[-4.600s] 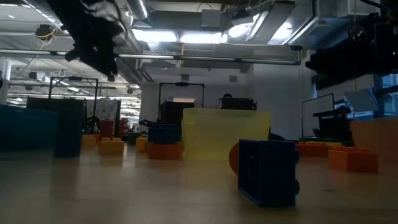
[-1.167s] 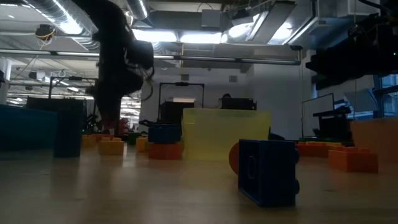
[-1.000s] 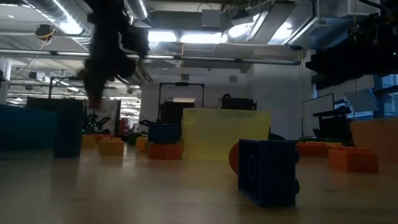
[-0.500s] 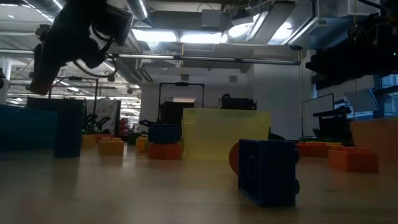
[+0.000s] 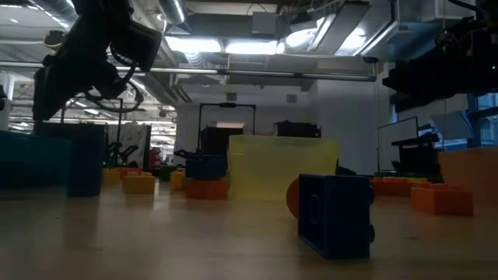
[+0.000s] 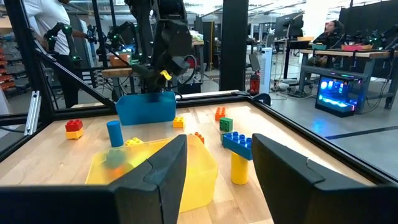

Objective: Sort blocks by size
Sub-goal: Put the orange 8 stud game piece into the yellow bin

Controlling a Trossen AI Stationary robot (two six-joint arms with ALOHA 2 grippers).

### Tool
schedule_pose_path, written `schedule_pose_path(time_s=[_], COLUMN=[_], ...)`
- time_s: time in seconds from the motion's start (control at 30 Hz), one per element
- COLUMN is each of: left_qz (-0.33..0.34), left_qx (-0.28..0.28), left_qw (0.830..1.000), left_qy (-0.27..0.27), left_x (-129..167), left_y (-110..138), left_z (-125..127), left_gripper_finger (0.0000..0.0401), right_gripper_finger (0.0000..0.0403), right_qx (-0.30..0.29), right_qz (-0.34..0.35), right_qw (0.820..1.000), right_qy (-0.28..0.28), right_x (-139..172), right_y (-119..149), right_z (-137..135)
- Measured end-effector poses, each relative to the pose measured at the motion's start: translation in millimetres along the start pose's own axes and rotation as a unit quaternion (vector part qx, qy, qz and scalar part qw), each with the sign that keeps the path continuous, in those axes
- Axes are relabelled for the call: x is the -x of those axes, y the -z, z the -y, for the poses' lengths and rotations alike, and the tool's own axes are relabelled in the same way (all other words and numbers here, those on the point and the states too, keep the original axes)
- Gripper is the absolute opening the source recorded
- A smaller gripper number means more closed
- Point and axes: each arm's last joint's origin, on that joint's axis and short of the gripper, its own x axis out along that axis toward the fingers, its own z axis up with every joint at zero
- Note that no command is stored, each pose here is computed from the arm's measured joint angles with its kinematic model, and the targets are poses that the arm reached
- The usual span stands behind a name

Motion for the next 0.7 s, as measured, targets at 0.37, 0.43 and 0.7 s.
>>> schedule_pose_path(time_s=[0.37,0.43,0.7], left_qz=[0.191,0.25,0.297], left_qx=[-0.18,-0.218,-0.375], left_qw=[0.964,0.94,0.862], left_qy=[-0.039,-0.08,-0.167], left_x=[29,28,21], left_y=[-35,-46,-72], left_z=[-4,-3,-12], left_gripper_finger=[0.0164,0.0164,0.0164], right_gripper_finger=[0.0182,0.0182,0.0182], right_qx=[0.0,0.0,0.0], right_qz=[0.003,0.003,-0.004], right_qw=[1.0,1.0,1.0], right_qy=[0.0,0.0,0.0], right_x=[0,0,0], right_y=[0,0,1], right_z=[0,0,0])
